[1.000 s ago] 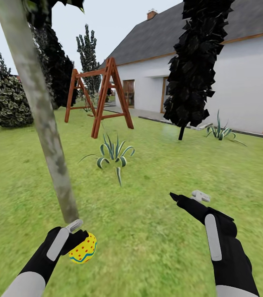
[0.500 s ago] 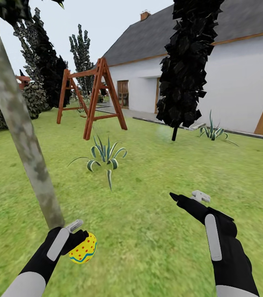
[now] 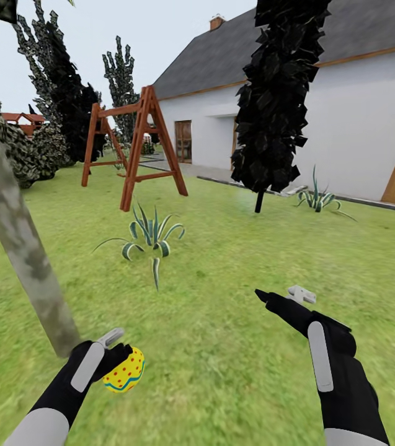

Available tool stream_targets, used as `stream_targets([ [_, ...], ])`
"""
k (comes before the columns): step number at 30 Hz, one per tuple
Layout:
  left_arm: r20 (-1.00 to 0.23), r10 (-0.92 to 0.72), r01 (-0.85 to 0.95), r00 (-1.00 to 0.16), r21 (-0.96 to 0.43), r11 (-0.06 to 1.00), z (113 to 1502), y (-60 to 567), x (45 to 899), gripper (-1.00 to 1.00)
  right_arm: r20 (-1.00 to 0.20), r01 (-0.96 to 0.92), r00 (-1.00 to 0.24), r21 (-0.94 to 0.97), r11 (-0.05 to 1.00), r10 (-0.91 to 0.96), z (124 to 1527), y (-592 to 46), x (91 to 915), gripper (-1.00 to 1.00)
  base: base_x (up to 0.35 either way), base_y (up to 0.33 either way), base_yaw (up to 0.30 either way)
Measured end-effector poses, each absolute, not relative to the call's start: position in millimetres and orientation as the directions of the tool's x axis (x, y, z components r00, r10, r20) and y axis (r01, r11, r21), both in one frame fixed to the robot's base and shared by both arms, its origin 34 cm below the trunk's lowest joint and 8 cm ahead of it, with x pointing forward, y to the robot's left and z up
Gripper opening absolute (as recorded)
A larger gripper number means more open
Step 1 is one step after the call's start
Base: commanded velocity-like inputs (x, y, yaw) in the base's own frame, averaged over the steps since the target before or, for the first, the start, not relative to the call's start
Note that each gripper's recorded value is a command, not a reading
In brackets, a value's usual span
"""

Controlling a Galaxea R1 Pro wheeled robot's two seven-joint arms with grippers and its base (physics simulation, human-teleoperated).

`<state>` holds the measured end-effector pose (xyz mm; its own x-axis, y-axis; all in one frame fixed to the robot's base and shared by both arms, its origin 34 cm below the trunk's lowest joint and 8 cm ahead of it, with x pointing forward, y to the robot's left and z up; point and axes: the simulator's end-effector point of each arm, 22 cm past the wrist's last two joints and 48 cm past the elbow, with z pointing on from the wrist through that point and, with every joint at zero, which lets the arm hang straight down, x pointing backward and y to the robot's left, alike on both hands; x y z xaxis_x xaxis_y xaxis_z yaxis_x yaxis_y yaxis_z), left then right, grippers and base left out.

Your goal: Take the three Easter eggs out of the wicker basket on the lawn in the garden, then place them on the lawn next to a single tree (choose any tree) so that all three eggs are next to the same tree and none are left in the basket.

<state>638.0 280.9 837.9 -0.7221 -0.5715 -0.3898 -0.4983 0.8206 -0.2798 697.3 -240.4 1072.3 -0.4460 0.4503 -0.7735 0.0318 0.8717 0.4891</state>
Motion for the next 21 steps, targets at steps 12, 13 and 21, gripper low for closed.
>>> stream_targets([
  [12,-0.406,-0.578,-0.504,-0.708,-0.282,0.816,839.5,283.5,641.3,-1.00,-0.774,0.032,-0.445,0.489,0.872,0.450,1072.4,-240.4,697.4,1.00,0.198,-0.261,0.000],
  [13,-0.414,-0.581,-0.507,-0.701,-0.283,0.814,840.3,284.8,642.8,-1.00,-0.774,0.031,-0.445,0.489,0.872,0.450,1072.5,-240.4,697.4,1.00,0.198,-0.261,0.000],
  [21,-0.428,-0.585,-0.512,-0.689,-0.284,0.811,841.8,287.3,645.3,-1.00,-0.774,0.031,-0.444,0.490,0.871,0.451,1073.0,-241.1,697.4,1.00,0.198,-0.261,0.000],
])
